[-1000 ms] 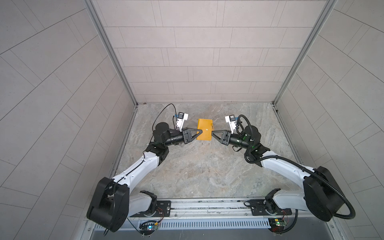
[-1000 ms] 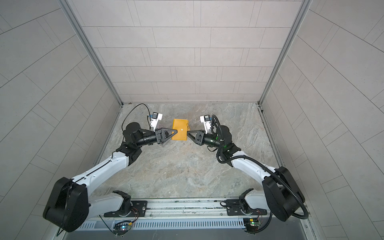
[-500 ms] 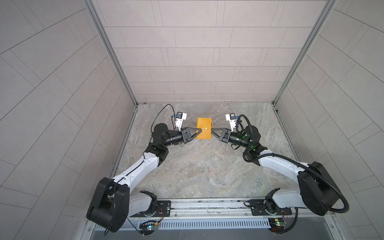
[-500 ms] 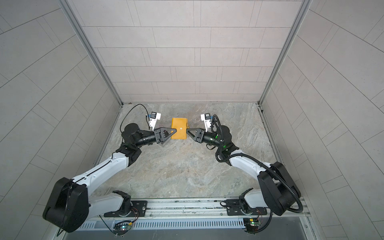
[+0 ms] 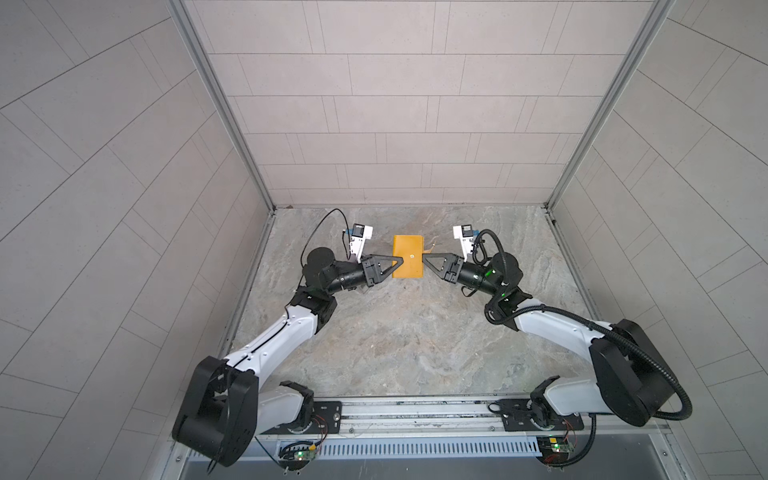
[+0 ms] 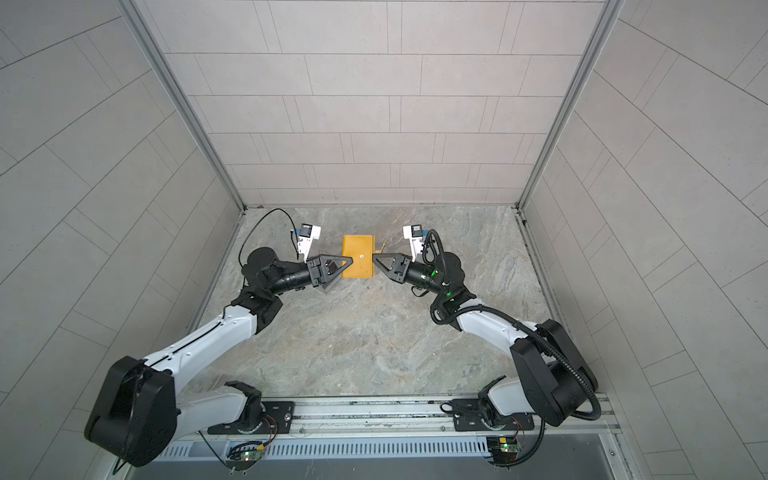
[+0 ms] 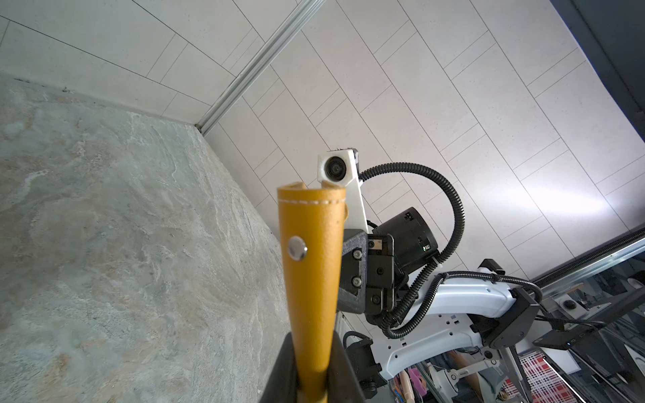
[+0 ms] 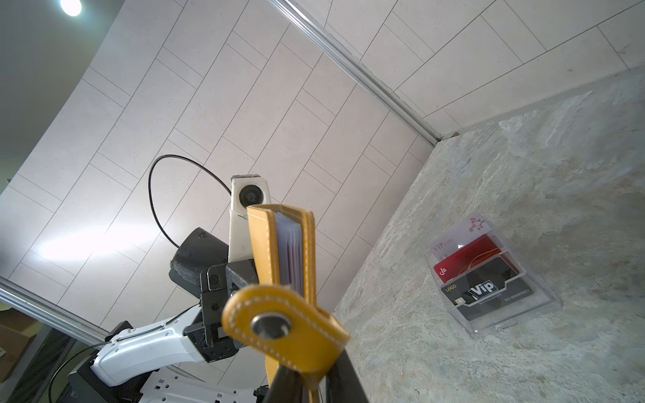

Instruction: Take the credit cards out of the card holder

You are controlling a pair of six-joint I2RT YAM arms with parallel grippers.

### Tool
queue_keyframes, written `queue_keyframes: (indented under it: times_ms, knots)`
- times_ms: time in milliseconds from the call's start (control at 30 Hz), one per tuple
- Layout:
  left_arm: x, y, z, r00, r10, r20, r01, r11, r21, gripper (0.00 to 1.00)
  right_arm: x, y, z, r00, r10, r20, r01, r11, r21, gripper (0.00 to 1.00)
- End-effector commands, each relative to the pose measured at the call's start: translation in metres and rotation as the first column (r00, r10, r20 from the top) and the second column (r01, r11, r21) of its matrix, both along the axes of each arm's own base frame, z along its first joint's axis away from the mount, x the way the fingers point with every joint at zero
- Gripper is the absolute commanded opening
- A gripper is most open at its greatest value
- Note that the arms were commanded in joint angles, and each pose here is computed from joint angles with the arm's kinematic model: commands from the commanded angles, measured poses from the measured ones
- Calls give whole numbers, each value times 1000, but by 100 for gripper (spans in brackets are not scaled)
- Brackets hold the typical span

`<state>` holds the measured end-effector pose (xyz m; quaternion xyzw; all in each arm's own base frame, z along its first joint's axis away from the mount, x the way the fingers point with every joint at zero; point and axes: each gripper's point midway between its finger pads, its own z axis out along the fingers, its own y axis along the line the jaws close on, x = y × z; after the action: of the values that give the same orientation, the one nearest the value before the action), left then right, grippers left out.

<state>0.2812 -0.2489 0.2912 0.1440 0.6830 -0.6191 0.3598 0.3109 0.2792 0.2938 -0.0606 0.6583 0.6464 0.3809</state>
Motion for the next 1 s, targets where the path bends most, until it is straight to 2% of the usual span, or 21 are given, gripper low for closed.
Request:
queue_keyframes:
  times_ms: [0, 67, 167, 333, 433, 533, 667, 733, 867, 967]
  knots:
    - [-12, -3, 6, 999, -41, 32, 42, 999, -11, 0, -8, -1, 21, 998, 19, 66, -23, 998, 60, 12]
    - [-10, -2, 2, 999, -36, 20, 36, 999, -3, 1, -8, -1, 22, 998, 18, 68, -22, 998, 61, 8]
    - [-8, -1, -4, 1000, -18, 3, 18, 1000, 21, 10, -8, -2, 21, 997, 10, 70, -14, 999, 50, 4]
    - [-3, 7, -24, 998, 58, -1, -57, 988, 146, 37, -5, -7, 4, 998, -38, 56, 41, 997, -67, 0]
    - [-3, 15, -34, 994, 108, 16, -109, 968, 228, 47, -8, -12, -7, 996, -62, 57, 71, 983, -169, 0]
    - [-3, 22, -42, 989, 145, 30, -148, 948, 282, 52, -12, -18, -14, 995, -79, 65, 93, 963, -254, 0]
    - [-8, 19, -49, 990, 136, 37, -140, 943, 301, 58, -13, -25, -30, 993, -105, 56, 118, 923, -367, 0]
    - [-13, 12, -54, 994, 100, 34, -106, 944, 312, 58, -14, -28, -41, 992, -116, 45, 124, 896, -427, 0]
    - [-25, -11, -58, 999, 27, 42, -39, 943, 330, 62, -16, -28, -56, 993, -117, 10, 109, 884, -456, 0]
    - [-35, -30, -62, 999, -31, 37, 17, 942, 335, 64, -14, -33, -68, 989, -148, -7, 125, 857, -501, 0]
